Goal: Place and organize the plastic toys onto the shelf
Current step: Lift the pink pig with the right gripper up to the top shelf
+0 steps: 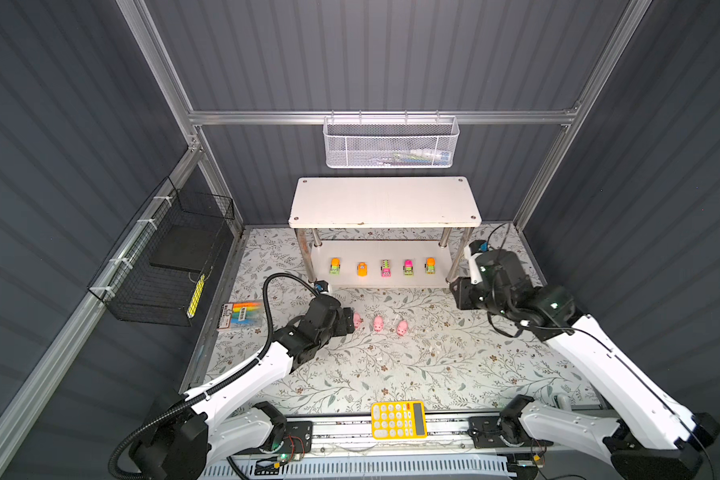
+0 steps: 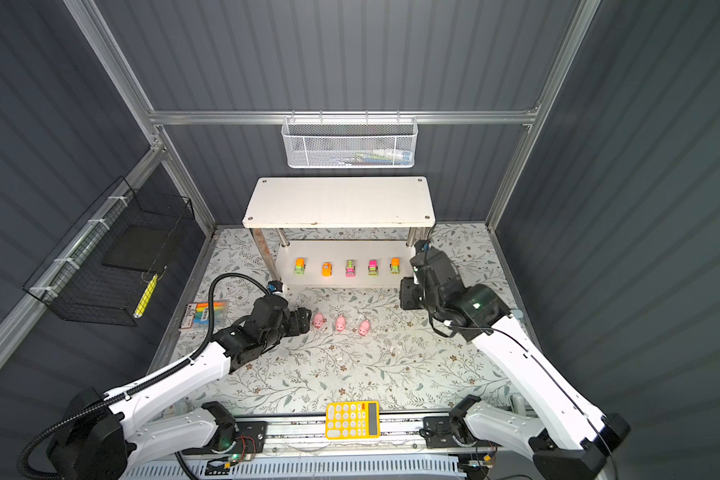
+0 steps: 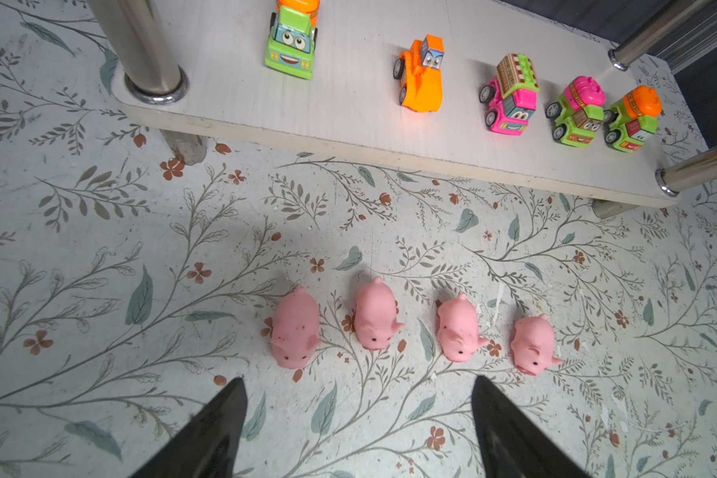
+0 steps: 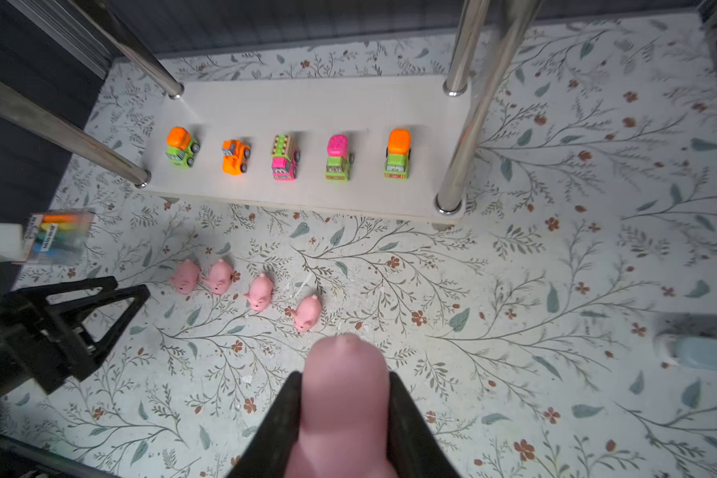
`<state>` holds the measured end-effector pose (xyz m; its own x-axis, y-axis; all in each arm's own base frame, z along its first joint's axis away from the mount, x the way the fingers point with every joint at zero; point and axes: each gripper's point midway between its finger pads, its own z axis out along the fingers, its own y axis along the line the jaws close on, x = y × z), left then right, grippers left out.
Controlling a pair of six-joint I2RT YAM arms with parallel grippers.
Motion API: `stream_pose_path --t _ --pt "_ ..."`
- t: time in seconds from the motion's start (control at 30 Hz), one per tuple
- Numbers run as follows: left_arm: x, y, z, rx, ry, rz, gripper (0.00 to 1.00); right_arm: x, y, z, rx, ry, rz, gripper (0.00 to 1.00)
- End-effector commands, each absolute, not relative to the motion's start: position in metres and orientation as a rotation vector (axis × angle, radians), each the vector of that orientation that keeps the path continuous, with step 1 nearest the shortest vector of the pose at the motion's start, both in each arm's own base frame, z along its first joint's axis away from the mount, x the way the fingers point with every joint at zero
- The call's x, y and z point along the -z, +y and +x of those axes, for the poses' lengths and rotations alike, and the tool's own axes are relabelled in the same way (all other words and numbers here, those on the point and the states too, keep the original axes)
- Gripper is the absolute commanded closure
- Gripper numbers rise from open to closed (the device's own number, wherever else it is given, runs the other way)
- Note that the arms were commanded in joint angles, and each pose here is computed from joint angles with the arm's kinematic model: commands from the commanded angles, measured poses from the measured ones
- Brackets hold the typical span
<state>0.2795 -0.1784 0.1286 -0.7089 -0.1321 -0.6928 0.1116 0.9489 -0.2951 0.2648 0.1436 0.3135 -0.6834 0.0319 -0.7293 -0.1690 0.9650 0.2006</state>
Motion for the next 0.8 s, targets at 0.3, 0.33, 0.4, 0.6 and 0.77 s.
stream_pose_path --t 0.3,0.33,0.4,0.6,0.77 --pt "-0.132 -0.17 0.27 0.423 2.287 -0.01 0.15 -0.386 0.132 0.304 -0.16 2.265 -0.184 0.67" --pt "-0.133 -0.17 0.269 0.427 2.284 -0.013 0.15 -0.391 0.132 0.311 -0.159 2.253 -0.18 0.67" --pt "-0.132 -0.169 0.268 0.433 2.284 -0.015 0.15 -0.399 0.132 0.323 -0.162 2.23 -0.176 0.68" --pt "-0.131 -0.168 0.267 0.435 2.28 -0.015 0.14 -0.413 0.135 0.359 -0.166 2.197 -0.172 0.67" --pt "-0.126 -0.167 0.266 0.431 2.287 -0.019 0.14 -0.412 0.136 0.387 -0.177 2.192 -0.159 0.67"
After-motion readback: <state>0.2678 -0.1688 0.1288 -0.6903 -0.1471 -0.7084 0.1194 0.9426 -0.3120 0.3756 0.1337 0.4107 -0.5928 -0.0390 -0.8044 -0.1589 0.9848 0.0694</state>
